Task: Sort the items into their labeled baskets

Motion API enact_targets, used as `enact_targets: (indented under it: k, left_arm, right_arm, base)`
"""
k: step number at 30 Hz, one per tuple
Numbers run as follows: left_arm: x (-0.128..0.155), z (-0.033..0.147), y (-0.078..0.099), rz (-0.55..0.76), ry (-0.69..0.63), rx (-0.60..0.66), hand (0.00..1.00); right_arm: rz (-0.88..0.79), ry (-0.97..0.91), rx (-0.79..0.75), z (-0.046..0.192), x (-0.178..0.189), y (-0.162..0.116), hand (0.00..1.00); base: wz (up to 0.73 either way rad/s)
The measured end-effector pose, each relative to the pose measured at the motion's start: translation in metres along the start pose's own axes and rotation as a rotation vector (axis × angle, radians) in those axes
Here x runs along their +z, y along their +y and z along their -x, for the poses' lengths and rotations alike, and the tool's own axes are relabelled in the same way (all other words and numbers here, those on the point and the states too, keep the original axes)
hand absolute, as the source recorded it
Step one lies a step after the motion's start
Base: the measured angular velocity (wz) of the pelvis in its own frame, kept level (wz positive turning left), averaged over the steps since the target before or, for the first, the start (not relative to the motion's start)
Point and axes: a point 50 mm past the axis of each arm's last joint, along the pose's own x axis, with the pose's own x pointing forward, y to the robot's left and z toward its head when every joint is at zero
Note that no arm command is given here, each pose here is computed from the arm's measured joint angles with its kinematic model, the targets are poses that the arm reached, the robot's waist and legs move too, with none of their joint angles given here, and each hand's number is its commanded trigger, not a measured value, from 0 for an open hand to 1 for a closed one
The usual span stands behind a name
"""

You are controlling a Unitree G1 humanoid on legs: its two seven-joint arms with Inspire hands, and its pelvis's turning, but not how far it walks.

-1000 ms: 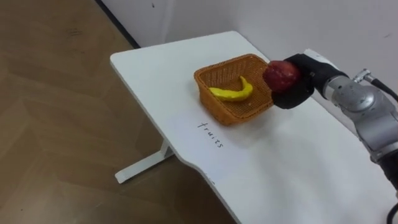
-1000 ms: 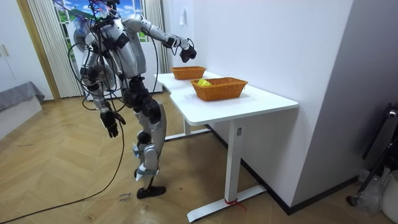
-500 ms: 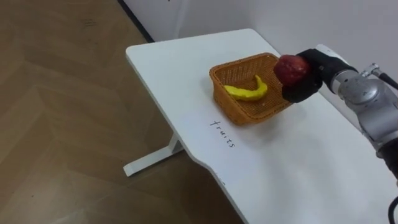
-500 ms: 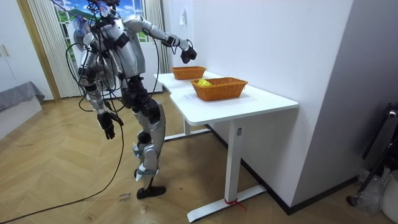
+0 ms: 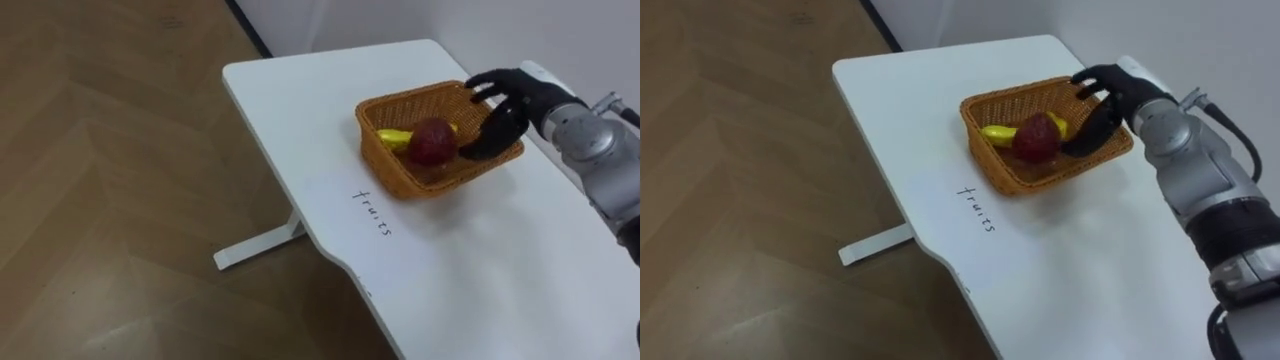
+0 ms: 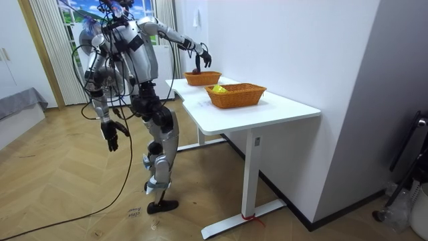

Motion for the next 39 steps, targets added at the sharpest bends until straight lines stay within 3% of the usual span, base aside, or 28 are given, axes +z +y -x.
enact_targets:
  k: [18, 25, 30, 39]
  left_arm:
    - [0.007, -0.005, -0.002, 0.026, -0.015, -0.003, 0.0]
    - [0.017, -0.006, -0.004, 0.037, -0.058, -0.009, 0.0]
    - [0.02, -0.007, -0.015, 0.061, -0.079, -0.026, 0.0]
    - [0.039, -0.012, -0.031, 0.127, -0.126, -0.05, 0.0]
  right_arm:
    - [0.044, 0.01, -0.036, 0.001, -0.001, -0.014, 0.0]
    - [0.057, -0.085, -0.076, 0.005, 0.022, -0.027, 0.0]
    - [0.053, -0.211, -0.126, 0.015, 0.049, -0.038, 0.0]
    - [0.089, -0.326, -0.325, 0.035, 0.075, -0.069, 0.0]
  base:
    - [-0.02]
    - [-0.18]
    - [-0.2]
    - [-0.19]
